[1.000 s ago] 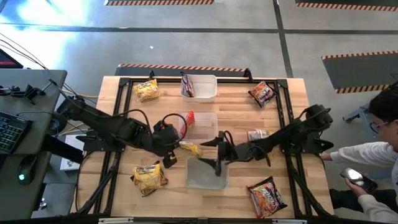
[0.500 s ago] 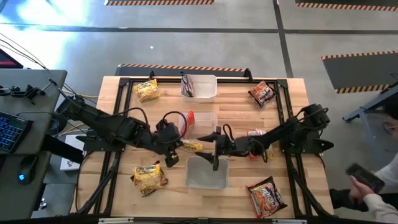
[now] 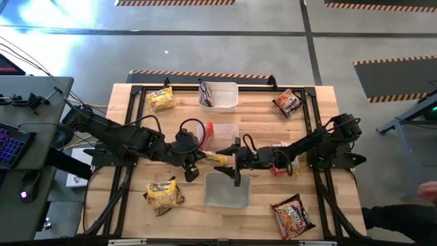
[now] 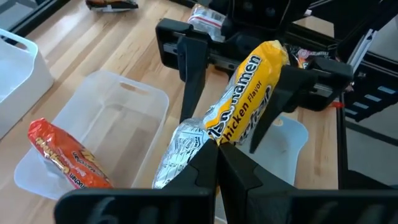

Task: Sort Maruchan noodles
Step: Put the yellow noodle pack into the gray bin

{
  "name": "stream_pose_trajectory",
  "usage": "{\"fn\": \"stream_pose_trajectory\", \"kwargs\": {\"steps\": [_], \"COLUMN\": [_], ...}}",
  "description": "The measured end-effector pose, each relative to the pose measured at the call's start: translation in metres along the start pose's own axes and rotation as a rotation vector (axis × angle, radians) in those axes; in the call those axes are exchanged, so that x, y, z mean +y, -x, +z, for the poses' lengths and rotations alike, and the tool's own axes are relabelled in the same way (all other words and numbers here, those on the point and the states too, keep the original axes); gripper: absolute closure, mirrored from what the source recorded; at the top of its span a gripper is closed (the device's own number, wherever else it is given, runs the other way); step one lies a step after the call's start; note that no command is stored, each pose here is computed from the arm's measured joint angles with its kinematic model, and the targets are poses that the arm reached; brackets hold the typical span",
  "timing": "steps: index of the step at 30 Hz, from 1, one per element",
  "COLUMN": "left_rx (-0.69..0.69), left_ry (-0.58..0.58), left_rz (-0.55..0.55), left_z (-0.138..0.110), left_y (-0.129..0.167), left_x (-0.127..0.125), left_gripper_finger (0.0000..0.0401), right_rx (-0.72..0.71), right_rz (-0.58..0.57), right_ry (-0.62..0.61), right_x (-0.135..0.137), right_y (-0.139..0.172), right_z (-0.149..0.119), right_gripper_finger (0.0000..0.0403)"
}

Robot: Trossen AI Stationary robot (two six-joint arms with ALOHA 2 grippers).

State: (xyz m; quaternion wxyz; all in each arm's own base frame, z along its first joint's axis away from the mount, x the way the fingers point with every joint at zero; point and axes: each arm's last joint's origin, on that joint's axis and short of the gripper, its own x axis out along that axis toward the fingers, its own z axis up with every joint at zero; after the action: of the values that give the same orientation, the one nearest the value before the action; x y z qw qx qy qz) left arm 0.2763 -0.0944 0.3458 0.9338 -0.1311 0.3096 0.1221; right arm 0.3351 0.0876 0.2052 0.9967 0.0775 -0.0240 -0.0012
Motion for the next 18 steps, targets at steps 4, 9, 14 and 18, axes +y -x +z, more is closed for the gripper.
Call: {"fn": "stream_pose_trajectory", "kwargs": {"steps": [4,9,14,18], "left_rx": [-0.012,-0.038,0.018,0.057], "left_ry": [-0.016,-0.088,-0.159,-0.142], "left_rz": [-0.007,-0.03,-0.124,-0.16], "left_z": [0.0012,0.0037,0.0018,-0.0001], "left_y": [0.0,0.0013,0.0061,0.0086], "left_x": [-0.0007,-0.003,-0.0033,-0.0025], "left_gripper_finger": [0.0401,0.0399,0.0374,0.0334], "right_rx": [-0.008,-0.006,0.036,0.101], "right_rz": [0.002,0.011,0.073,0.135], "right_ry": [0.01,0.034,0.06,0.07], "right_x": [0.0001,0.001,0.0023,-0.0029], "right_y": [0.0,0.0002,0.0017,0.0056], "right_z": [0.0008,0.0006,0.0009,0.0095], "right_gripper_finger": [0.0203,0.0293,0.0325,0.0321]}}
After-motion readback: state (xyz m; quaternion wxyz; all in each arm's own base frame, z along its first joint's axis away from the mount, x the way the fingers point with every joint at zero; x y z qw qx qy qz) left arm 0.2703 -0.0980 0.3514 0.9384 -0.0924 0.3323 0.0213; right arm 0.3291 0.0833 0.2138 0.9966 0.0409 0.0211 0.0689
